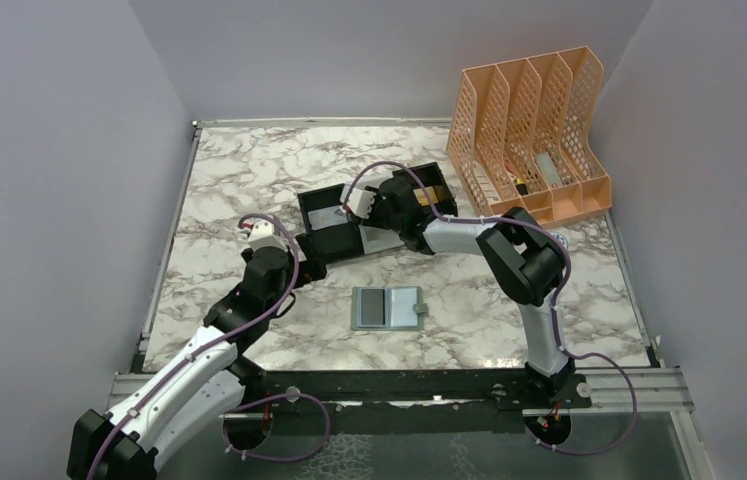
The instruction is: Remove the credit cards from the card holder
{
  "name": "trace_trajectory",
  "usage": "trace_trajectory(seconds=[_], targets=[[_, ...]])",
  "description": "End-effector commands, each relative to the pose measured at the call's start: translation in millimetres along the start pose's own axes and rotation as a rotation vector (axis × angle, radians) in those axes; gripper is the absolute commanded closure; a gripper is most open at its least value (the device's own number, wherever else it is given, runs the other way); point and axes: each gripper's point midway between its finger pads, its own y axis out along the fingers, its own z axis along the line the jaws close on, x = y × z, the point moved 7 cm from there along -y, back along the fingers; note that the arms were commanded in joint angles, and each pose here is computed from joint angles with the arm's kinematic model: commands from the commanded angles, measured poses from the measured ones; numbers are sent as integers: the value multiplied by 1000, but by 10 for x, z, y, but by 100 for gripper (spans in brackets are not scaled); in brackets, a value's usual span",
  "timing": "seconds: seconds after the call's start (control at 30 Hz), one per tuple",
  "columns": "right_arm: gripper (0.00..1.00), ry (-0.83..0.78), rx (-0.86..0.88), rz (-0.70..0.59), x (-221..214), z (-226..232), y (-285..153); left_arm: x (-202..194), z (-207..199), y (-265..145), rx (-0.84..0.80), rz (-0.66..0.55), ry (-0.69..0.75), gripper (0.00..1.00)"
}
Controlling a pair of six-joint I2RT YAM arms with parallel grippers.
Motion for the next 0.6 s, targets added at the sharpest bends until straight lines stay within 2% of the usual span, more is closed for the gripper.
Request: trace_trajectory(seconds=[0.0,0.23,0.57], targets=[[54,20,12,-34,140,-59,-31,79,-67,-13,-37,-19,-5,1],[49,70,35,-72,262,-98,-90,58,-96,8,-53,4,3,1],[43,241,-128,-198,558,-420,-481,56,-233,46,-138,47,25,1]])
